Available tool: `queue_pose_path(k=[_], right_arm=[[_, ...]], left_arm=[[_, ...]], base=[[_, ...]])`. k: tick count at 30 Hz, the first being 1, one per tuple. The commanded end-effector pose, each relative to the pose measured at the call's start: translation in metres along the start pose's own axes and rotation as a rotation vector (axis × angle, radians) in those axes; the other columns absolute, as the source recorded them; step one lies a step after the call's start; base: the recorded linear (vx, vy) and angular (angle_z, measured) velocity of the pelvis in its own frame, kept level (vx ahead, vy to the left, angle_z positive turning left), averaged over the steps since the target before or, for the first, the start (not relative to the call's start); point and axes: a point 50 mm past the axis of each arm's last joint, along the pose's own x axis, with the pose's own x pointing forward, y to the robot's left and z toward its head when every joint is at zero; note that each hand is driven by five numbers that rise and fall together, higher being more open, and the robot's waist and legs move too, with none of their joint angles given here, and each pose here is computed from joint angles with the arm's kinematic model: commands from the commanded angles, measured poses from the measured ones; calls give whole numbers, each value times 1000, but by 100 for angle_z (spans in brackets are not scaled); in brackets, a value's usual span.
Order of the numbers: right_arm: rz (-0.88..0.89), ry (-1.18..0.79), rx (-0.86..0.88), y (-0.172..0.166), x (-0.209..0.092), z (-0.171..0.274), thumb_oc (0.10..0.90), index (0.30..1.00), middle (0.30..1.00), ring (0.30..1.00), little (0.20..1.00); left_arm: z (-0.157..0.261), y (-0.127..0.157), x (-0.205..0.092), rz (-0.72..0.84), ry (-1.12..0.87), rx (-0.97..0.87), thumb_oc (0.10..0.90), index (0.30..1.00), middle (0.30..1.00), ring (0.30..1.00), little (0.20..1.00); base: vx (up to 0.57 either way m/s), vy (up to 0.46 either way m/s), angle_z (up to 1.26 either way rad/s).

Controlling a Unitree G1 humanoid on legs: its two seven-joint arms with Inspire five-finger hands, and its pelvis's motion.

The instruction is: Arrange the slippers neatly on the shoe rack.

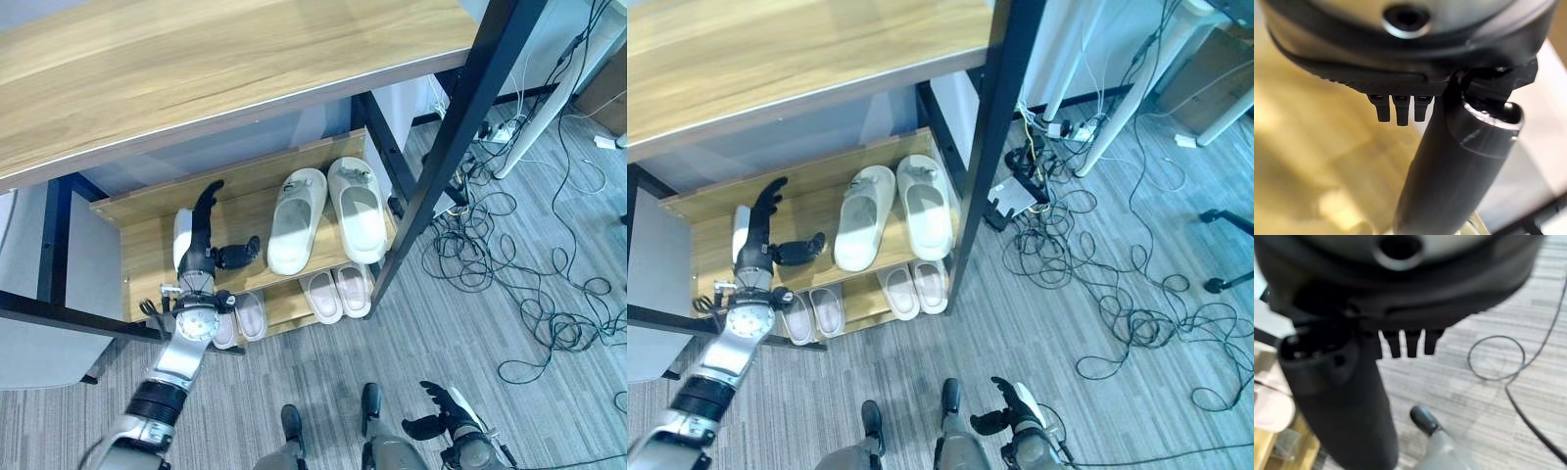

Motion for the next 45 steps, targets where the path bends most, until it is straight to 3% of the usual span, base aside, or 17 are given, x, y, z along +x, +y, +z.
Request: queue_pose_path(k=[1, 21, 45], right_arm=[[-33, -4, -1, -2, -4, -5, 800, 900, 900, 900, 900], [-41, 2, -11, 2, -4, -4, 800, 900, 900, 900, 900], [-43, -7, -6, 5, -5, -2, 800, 900, 900, 900, 900]], left_arm=[[33, -1, 8, -13, -155, -231, 800, 900, 900, 900, 900], [22, -56, -24, -258, -62, -315, 800, 900, 900, 900, 900], [25, -94, -48, -436, -23, -388, 800, 900, 900, 900, 900]], base=[[0, 0, 0], [0, 0, 0], [0, -1, 0]])
